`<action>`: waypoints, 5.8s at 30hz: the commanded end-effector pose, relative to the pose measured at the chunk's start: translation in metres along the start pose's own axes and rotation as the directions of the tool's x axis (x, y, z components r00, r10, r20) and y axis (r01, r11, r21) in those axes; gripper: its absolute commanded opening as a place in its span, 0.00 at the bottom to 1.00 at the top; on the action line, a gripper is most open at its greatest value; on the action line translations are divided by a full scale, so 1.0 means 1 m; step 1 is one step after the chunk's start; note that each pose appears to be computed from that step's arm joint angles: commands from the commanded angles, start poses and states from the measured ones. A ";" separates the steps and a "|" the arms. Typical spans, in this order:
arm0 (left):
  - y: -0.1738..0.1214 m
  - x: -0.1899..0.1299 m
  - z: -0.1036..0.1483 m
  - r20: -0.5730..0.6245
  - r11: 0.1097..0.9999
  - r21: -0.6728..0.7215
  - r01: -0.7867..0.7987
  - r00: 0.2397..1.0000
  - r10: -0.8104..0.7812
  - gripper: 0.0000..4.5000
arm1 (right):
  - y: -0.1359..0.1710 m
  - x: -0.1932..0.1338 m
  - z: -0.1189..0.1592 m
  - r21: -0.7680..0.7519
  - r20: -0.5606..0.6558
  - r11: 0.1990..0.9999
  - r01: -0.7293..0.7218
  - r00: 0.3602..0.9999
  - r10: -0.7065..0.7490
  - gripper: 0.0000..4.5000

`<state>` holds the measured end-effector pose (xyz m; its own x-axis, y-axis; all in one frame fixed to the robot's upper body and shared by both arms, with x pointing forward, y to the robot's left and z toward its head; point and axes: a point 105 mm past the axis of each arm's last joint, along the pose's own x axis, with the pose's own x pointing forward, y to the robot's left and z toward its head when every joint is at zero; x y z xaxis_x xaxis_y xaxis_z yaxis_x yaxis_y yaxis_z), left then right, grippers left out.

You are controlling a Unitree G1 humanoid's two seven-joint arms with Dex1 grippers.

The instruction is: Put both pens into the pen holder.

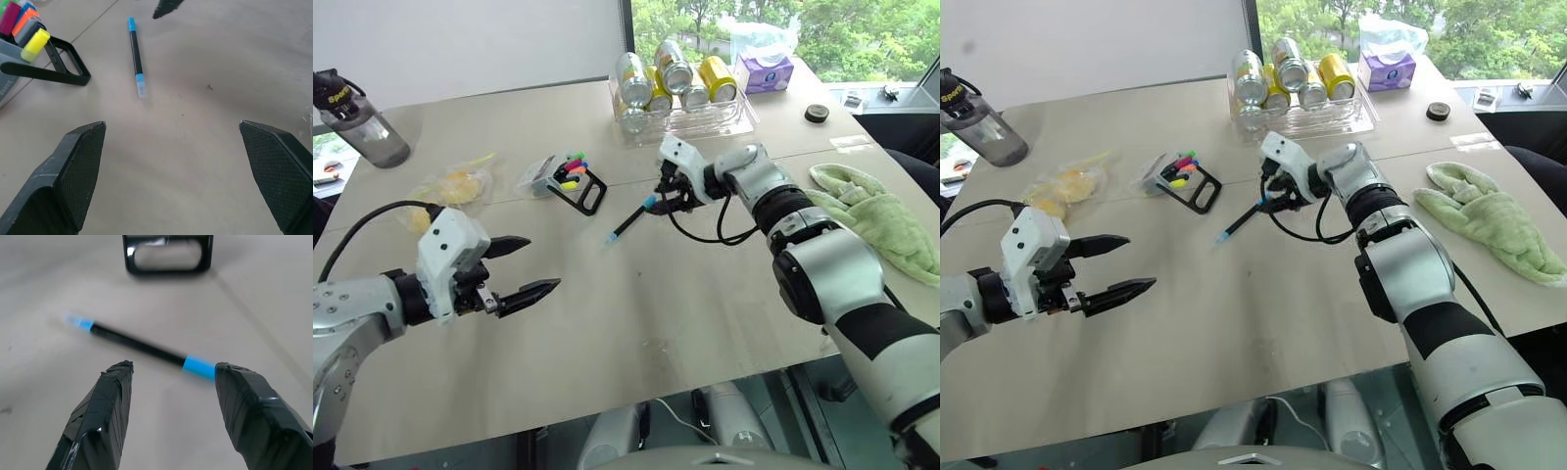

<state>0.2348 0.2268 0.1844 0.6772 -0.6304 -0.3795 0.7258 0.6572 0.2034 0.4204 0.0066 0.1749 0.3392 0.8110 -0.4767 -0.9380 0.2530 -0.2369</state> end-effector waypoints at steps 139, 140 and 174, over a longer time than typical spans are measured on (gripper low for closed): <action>-0.003 -0.040 -0.010 -0.071 0.988 0.023 -0.152 0.986 0.154 1.00 | 0.077 0.085 -0.016 -0.220 -0.159 0.969 -0.110 0.984 0.076 0.63; -0.003 -0.041 -0.010 -0.071 0.988 0.024 -0.154 0.985 0.155 1.00 | 0.077 0.085 -0.020 -0.223 -0.183 0.969 -0.108 0.981 0.068 0.63; -0.002 -0.039 -0.007 -0.054 0.985 0.014 -0.174 0.983 0.175 1.00 | 0.063 0.077 -0.009 -0.168 -0.176 0.984 -0.058 0.984 0.028 0.01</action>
<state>0.2059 0.2539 0.1868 0.7815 -0.4796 -0.3991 0.5987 0.7564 0.2633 0.3892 0.0819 0.1191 0.3306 0.7233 -0.6062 -0.9197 0.1028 -0.3790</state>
